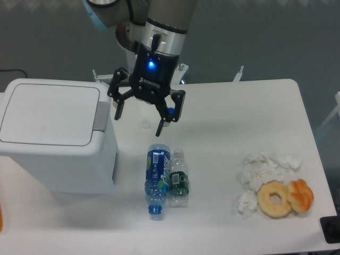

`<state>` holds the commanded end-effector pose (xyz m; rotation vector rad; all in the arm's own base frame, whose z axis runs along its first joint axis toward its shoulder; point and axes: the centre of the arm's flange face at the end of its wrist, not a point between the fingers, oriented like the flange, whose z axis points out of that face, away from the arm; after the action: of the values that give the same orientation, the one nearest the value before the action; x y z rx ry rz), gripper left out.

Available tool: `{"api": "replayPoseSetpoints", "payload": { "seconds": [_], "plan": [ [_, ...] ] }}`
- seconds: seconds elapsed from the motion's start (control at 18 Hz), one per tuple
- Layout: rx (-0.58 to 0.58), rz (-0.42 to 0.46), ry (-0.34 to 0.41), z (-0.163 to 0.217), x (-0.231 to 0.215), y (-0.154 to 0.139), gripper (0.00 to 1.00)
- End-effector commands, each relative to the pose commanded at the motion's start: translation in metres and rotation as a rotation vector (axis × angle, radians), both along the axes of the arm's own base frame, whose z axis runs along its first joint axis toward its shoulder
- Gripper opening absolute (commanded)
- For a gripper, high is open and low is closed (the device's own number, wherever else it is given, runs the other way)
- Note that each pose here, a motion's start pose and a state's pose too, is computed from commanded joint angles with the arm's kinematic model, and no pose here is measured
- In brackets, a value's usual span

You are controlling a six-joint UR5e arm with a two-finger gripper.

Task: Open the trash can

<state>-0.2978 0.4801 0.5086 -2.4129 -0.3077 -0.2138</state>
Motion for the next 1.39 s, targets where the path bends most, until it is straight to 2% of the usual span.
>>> {"api": "replayPoseSetpoints", "payload": {
  "seconds": [0.5,1.39],
  "plan": [
    [-0.024,-0.002,-0.032,-0.02,0.008,-0.005,1.0],
    [-0.033,-0.017,-0.054,-0.028,0.014,-0.001,1.0]
  ]
}}
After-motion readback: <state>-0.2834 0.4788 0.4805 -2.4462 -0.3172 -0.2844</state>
